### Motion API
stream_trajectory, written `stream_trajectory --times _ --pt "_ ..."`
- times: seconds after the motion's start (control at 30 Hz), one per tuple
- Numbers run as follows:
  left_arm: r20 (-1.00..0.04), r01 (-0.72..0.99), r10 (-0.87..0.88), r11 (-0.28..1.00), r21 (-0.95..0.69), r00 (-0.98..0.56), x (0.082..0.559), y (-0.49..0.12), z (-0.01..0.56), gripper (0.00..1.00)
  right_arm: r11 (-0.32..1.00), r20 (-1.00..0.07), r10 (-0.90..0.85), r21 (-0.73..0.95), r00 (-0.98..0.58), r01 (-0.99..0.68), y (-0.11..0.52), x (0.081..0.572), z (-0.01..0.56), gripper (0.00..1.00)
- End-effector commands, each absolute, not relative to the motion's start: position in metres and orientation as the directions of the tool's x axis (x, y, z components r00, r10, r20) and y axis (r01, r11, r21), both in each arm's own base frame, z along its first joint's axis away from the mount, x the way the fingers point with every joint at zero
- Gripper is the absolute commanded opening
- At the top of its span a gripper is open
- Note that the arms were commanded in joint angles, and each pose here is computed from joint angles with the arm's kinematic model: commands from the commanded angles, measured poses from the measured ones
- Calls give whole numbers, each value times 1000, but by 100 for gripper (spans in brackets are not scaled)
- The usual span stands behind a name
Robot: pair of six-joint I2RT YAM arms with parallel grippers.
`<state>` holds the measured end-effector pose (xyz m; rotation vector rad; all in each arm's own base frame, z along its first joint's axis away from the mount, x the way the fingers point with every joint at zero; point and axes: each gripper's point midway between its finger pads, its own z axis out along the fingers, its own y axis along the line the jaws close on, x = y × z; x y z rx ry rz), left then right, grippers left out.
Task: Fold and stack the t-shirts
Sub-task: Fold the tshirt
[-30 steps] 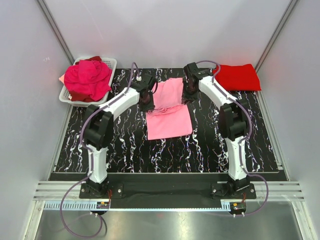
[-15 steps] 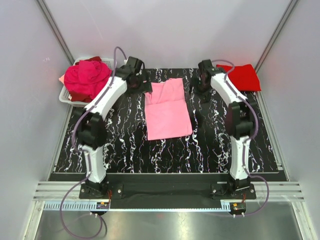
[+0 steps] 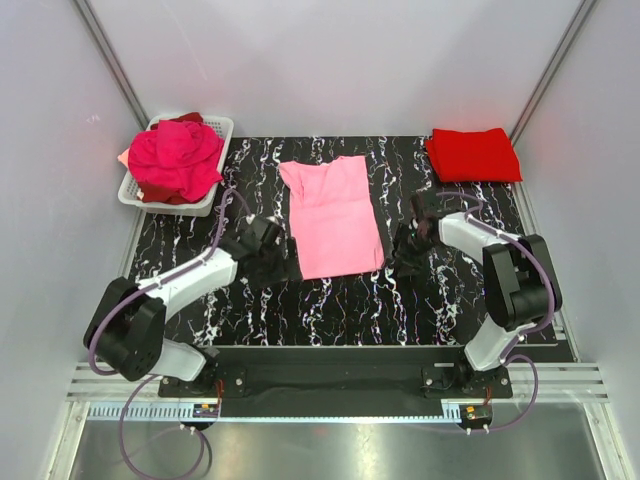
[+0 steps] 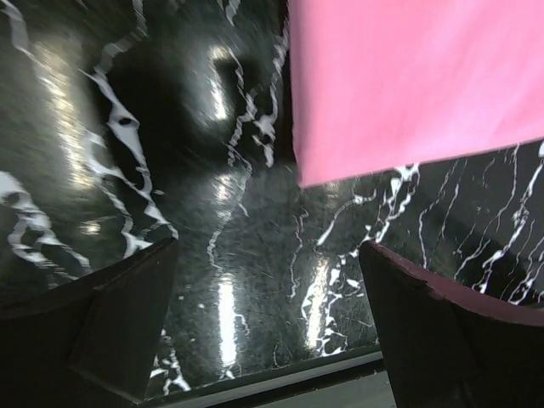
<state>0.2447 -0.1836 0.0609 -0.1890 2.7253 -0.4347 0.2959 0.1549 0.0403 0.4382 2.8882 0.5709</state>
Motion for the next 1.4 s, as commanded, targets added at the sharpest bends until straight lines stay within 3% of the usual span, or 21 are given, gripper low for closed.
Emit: stream_trajectory --times 0.0,0.43,0.57,0.8,0.9,0.97,1.2,1.37 --pt "-423 -48 -276 878 -476 -863 260 -217 77 92 848 -151 329 483 -932 221 169 310 44 57" --pt "-416 -100 -314 882 -460 -853 265 -218 42 81 845 -126 323 484 -938 226 175 322 17 52" --pt "-415 -104 -318 881 -462 -852 271 -222 33 72 845 -118 322 482 -939 229 176 322 12 43" --pt "-427 -115 -331 882 -456 -842 281 -225 23 45 847 -118 316 481 -941 225 175 321 8 14" --pt "-444 -110 -331 884 -454 -833 289 -227 25 14 843 -117 314 490 -942 221 177 322 11 4" --pt "-448 -108 -328 886 -450 -832 291 -228 28 0 845 -123 306 491 -944 210 177 323 14 0" --pt "-484 -133 -323 913 -386 -813 277 -201 40 0 928 -228 273 317 -935 194 138 312 39 0" --pt "-489 -124 -328 907 -404 -808 263 -195 52 0 925 -211 261 332 -942 182 138 290 45 3"
